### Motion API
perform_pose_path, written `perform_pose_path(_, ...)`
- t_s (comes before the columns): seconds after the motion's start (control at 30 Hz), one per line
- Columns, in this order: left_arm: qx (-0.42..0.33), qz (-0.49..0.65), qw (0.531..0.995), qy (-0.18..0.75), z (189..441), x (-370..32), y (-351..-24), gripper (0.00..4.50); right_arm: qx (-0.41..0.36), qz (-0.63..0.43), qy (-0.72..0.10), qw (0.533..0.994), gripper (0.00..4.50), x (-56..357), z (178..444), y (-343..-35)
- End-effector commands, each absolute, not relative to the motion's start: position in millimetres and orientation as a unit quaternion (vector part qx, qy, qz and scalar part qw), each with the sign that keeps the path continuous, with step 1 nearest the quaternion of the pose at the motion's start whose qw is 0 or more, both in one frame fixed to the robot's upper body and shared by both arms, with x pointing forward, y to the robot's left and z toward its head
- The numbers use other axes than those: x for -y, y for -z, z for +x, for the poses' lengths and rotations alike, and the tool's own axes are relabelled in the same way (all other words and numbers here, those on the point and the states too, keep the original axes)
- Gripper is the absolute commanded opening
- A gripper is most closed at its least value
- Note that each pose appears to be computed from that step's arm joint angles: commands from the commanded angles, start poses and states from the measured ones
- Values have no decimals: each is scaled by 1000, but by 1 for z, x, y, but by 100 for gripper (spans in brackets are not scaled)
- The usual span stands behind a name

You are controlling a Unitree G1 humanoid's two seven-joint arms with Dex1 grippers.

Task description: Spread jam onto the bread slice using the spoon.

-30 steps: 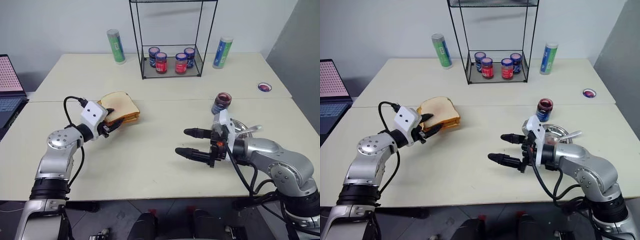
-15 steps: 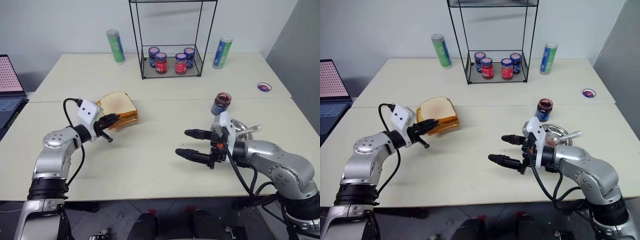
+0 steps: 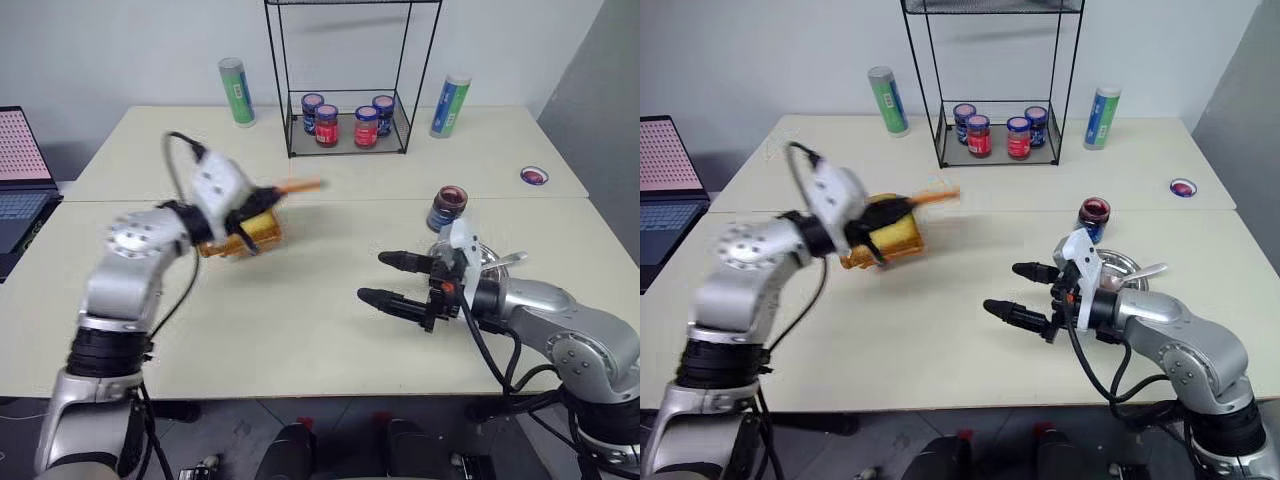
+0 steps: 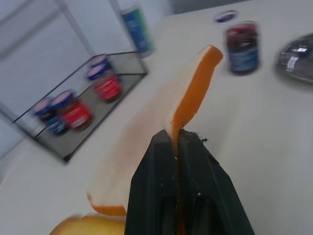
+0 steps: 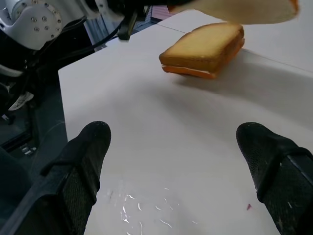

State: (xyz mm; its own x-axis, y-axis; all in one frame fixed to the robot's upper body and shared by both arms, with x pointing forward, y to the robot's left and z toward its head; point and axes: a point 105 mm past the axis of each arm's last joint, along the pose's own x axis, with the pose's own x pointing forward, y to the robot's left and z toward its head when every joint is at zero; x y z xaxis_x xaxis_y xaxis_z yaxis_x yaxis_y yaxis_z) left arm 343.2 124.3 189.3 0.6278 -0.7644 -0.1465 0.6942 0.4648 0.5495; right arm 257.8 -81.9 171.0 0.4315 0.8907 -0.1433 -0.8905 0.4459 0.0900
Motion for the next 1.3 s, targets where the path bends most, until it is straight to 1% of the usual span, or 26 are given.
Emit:
perform_pose_path(0.03,53,379,804,455,333,-104,-142,3,-75,-6,-515,854,450,86,250,-175)
perform_pose_path(0.1,37,409,774,481,324,-99,-110,3,-80,-5,-507,858,450,89,247,-172)
perform_pose_path(0.17,28,417,758,501,317,-98,-94,3,-82,-4,-500,862,450,91,246,-171)
perform_pose_path(0.27,24,423,743,519,311,-100,-87,3,-86,-3,-492,866,450,93,244,-169)
perform_pose_path(0.33,27,425,740,522,311,-101,-87,3,-86,-3,-491,867,450,94,243,-169)
perform_pose_path(0.37,23,406,743,531,308,-103,-93,3,-88,-2,-487,869,450,95,243,-168)
perform_pose_path(0.43,15,384,743,548,302,-107,-101,49,-92,0,-481,872,450,97,242,-167)
perform_pose_path(0.47,8,377,739,558,298,-109,-103,52,-93,0,-480,873,450,98,241,-166)
perform_pose_path(0.6,-18,372,732,570,292,-117,-98,137,-96,1,-475,875,450,99,241,-164)
perform_pose_path(0.7,-33,370,729,575,287,-123,-96,185,-99,3,-466,879,450,103,242,-163)
perform_pose_path(0.83,-44,340,740,579,281,-130,-108,267,-101,13,-444,890,450,113,244,-163)
perform_pose_path(0.93,-58,324,739,588,272,-136,-114,329,-101,31,-416,903,450,124,248,-164)
perform_pose_path(1.0,-61,277,756,591,267,-136,-129,366,-100,56,-376,919,450,141,253,-165)
perform_pose_path(1.07,-48,190,784,589,268,-128,-157,408,-103,75,-325,937,450,163,258,-164)
perform_pose_path(1.13,-44,137,793,592,267,-122,-172,445,-107,81,-298,945,450,176,260,-162)
perform_pose_path(1.27,-24,61,798,599,269,-104,-195,445,-103,148,-210,961,450,214,270,-159)
perform_pose_path(1.3,-17,60,796,602,271,-96,-196,445,-98,183,-165,964,450,232,276,-156)
